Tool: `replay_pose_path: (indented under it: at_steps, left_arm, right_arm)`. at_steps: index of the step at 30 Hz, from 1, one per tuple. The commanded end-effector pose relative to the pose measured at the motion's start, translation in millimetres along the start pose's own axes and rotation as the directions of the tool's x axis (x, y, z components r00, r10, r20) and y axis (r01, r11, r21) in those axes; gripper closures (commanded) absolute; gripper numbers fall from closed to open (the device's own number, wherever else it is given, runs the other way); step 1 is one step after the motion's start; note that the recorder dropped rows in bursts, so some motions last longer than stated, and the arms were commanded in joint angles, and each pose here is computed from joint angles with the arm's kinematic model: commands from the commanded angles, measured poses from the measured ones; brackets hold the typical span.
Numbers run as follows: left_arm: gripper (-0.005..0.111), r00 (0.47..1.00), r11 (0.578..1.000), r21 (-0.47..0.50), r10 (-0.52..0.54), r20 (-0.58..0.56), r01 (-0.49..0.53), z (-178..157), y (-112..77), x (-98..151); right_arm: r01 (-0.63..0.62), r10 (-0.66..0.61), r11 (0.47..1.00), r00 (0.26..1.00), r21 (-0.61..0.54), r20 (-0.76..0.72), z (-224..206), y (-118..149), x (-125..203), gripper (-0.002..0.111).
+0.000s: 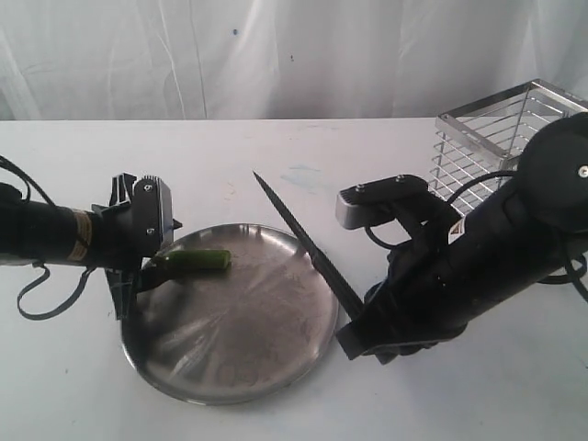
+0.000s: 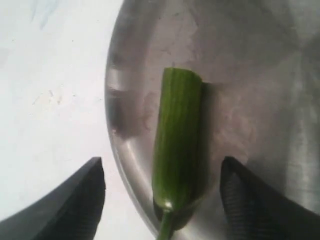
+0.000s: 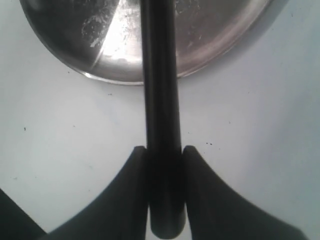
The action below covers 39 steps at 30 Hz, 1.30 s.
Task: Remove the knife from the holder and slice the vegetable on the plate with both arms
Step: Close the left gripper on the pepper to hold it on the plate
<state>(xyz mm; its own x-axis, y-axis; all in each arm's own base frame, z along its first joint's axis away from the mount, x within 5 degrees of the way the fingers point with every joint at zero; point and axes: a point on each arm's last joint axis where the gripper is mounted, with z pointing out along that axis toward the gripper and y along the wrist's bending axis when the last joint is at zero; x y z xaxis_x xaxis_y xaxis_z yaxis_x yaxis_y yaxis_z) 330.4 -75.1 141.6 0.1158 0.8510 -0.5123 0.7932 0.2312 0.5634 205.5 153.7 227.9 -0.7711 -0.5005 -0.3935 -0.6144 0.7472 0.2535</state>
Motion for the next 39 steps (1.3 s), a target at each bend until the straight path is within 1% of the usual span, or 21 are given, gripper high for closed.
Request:
replay_pose_path:
  at_steps: [1,3,4,5,7,9,11,13,15,16,17,18,19,20,22,24,25,26,27,31,39]
  left_arm:
    - [0.039,0.997,0.997,0.009,-0.07,0.026,0.07,13.9,7.6,-1.8]
    - [0.039,0.997,0.997,0.039,-0.073,0.021,0.072,20.3,8.4,0.1]
    - [0.039,0.999,0.997,0.065,-0.047,0.02,0.046,24.1,10.1,0.4]
    - [0.039,0.999,0.997,0.067,-0.046,0.023,0.045,24.7,12.2,-0.5]
    - [0.039,0.995,0.994,0.057,-0.094,0.028,0.092,26.9,18.1,-1.9]
    - [0.04,0.993,0.992,0.051,-0.118,0.033,0.116,27.4,23.1,-3.8]
    - [0.045,0.994,0.993,0.061,-0.103,0.03,0.101,27.3,25.4,-4.9]
    - [0.052,0.995,0.993,0.066,-0.098,0.01,0.097,27.3,27.0,-4.0]
    - [0.06,0.992,0.99,0.061,-0.125,-0.009,0.125,27.6,27.1,-2.2]
    - [0.065,0.989,0.987,0.058,-0.147,-0.02,0.148,27.6,27.2,-1.3]
    - [0.076,0.991,0.988,0.076,-0.134,-0.028,0.136,28.1,25.5,-2.0]
    - [0.081,0.993,0.99,0.082,-0.113,-0.034,0.115,28.0,24.9,-1.4]
    - [0.086,0.992,0.99,0.072,-0.116,-0.048,0.12,31.2,26.8,-1.4]
    - [0.086,0.989,0.987,0.071,-0.141,-0.05,0.145,33.3,27.3,-1.7]
    - [0.077,0.986,0.982,0.09,-0.165,-0.032,0.167,38.5,26.2,-3.2]
    - [0.059,0.98,0.975,0.101,-0.194,-0.032,0.197,40.8,24.0,-2.1]
    - [0.053,0.978,0.973,0.102,-0.206,-0.025,0.207,39.7,24.7,-3.6]
    - [0.051,0.978,0.973,0.106,-0.206,-0.017,0.207,39.2,24.7,-4.7]
    - [0.05,0.978,0.972,0.11,-0.209,-0.003,0.208,39.1,25.7,-6.5]
    - [0.05,0.977,0.971,0.113,-0.211,0.003,0.21,39.1,25.5,-7.1]
    - [0.05,0.977,0.969,0.124,-0.215,0.008,0.212,40.6,23.8,-6.7]
  right_arm:
    - [-0.001,0.001,1.0,1.0,0.003,0.008,-7.5,0.9,-7.3,0.108]
    - [-0.012,0.012,1.0,1.0,-0.003,-0.005,-11.8,-0.5,-9.4,0.108]
    - [-0.028,0.028,1.0,0.999,-0.009,-0.025,-16.5,-2.2,-10.8,0.108]
    - [-0.033,0.032,0.999,0.999,-0.012,-0.036,-18.8,-3.6,-11.0,0.108]
    - [-0.039,0.039,0.999,0.998,-0.006,-0.049,-23.6,-7.4,-11.9,0.108]
    - [-0.053,0.053,0.999,0.997,-0.005,-0.051,-26.0,-10.1,-12.6,0.108]
    - [-0.072,0.072,0.997,0.997,0.003,-0.039,-27.4,-13.7,-13.7,0.108]
    - [-0.094,0.094,0.996,0.995,0.012,-0.023,-28.0,-16.3,-14.8,0.108]
    - [-0.098,0.098,0.995,0.995,0.012,-0.025,-27.3,-17.6,-15.0,0.108]
    - [-0.097,0.098,0.995,0.994,0.013,-0.043,-24.9,-18.5,-14.6,0.108]
    - [-0.099,0.1,0.995,0.991,0.013,-0.083,-17.0,-21.5,-14.9,0.108]
    - [-0.111,0.112,0.994,0.99,0.008,-0.089,-11.7,-23.1,-17.2,0.108]
    - [-0.122,0.121,0.993,0.986,-0.005,-0.115,0.0,-26.8,-23.1,0.108]
    - [-0.122,0.119,0.992,0.984,-0.011,-0.131,4.6,-28.2,-25.2,0.108]
    - [-0.127,0.123,0.992,0.981,-0.021,-0.15,13.2,-31.4,-33.0,0.108]
    - [-0.129,0.123,0.99,0.985,-0.048,-0.118,12.1,-29.2,-38.8,0.108]
    - [-0.123,0.113,0.988,0.987,-0.094,-0.111,11.8,-25.2,-40.0,0.108]
    - [-0.119,0.107,0.987,0.988,-0.105,-0.108,11.8,-24.2,-40.3,0.108]
    - [-0.12,0.109,0.987,0.989,-0.11,-0.1,11.8,-23.9,-41.0,0.108]
    - [-0.106,0.094,0.982,0.992,-0.154,-0.079,9.0,-19.3,-42.7,0.108]
    - [-0.1,0.09,0.983,0.993,-0.152,-0.073,9.0,-19.5,-43.1,0.108]
